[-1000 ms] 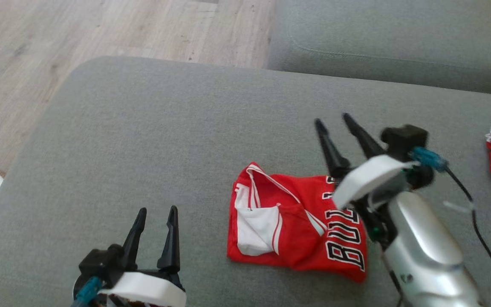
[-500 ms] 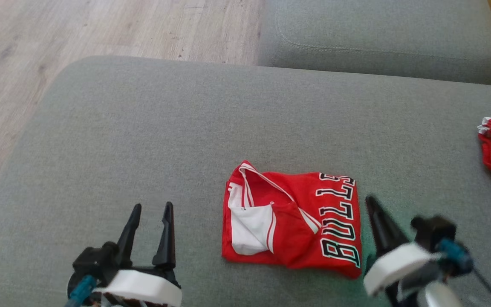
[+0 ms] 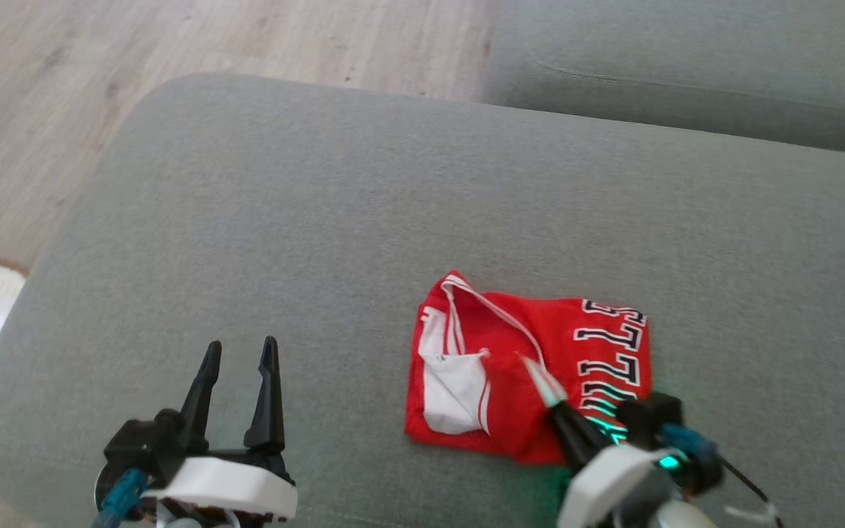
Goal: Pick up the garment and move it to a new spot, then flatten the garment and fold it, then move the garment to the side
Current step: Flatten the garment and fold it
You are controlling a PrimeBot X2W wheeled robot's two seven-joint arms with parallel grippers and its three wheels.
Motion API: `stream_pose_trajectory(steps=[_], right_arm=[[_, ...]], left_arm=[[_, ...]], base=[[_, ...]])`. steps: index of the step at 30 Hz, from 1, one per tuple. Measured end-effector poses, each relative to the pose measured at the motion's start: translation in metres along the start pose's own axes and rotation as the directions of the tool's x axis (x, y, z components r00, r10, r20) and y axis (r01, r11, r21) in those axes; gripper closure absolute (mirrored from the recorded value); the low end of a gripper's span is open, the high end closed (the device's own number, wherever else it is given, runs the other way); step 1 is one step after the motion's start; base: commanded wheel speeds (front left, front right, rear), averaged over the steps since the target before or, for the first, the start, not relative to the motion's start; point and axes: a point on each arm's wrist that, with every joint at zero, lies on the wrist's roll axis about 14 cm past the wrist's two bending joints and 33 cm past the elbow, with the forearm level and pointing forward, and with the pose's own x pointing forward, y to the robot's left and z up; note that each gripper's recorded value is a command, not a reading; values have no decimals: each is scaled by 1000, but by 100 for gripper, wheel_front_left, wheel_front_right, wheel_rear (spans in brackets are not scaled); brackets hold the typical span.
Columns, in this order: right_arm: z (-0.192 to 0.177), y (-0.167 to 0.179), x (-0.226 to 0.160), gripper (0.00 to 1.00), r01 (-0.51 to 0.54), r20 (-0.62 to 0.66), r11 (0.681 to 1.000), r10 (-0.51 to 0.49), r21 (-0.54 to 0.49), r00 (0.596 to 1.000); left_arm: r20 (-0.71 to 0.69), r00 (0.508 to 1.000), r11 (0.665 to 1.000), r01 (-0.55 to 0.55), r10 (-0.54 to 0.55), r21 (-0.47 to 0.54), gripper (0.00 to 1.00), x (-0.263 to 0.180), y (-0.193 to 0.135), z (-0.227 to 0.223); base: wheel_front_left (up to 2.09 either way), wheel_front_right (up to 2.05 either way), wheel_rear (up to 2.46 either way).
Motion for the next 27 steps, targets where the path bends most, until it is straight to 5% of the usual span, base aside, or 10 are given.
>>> stream_pose_trajectory(steps=[6, 12, 18, 21, 22, 23, 27], right_arm=[[10, 35, 24, 100, -132, -20, 990, 131, -48, 991], [-14, 71, 36, 100, -275, -175, 954, 254, -115, 951], [6, 69, 45, 100, -274, -103, 953, 262, -132, 960], [31, 56, 47, 40, -226, 1, 966, 228, -123, 974], [39, 50, 46, 12, -204, 38, 972, 210, -120, 977], [48, 43, 45, 0, -180, 76, 977, 189, -116, 979], [82, 8, 35, 0, -61, 221, 994, 79, -90, 972]], left_arm=[[3, 999, 999, -44, 44, 0, 0, -5, 12, 1], [7, 997, 997, -83, 83, -3, 0, -9, 23, 1], [13, 995, 995, -95, 95, -6, 0, -7, 26, 1], [10, 996, 996, -84, 84, -16, 0, -4, 22, 0], [10, 997, 997, -75, 75, -17, 0, -3, 19, 0], [9, 998, 998, -61, 61, -19, 0, -2, 16, -1], [-5, 1000, 1000, -10, 10, -20, 0, 2, 2, -6]], base=[[0, 0, 0], [0, 0, 0], [0, 0, 0], [0, 0, 0], [0, 0, 0], [0, 0, 0], [0, 0, 0]])
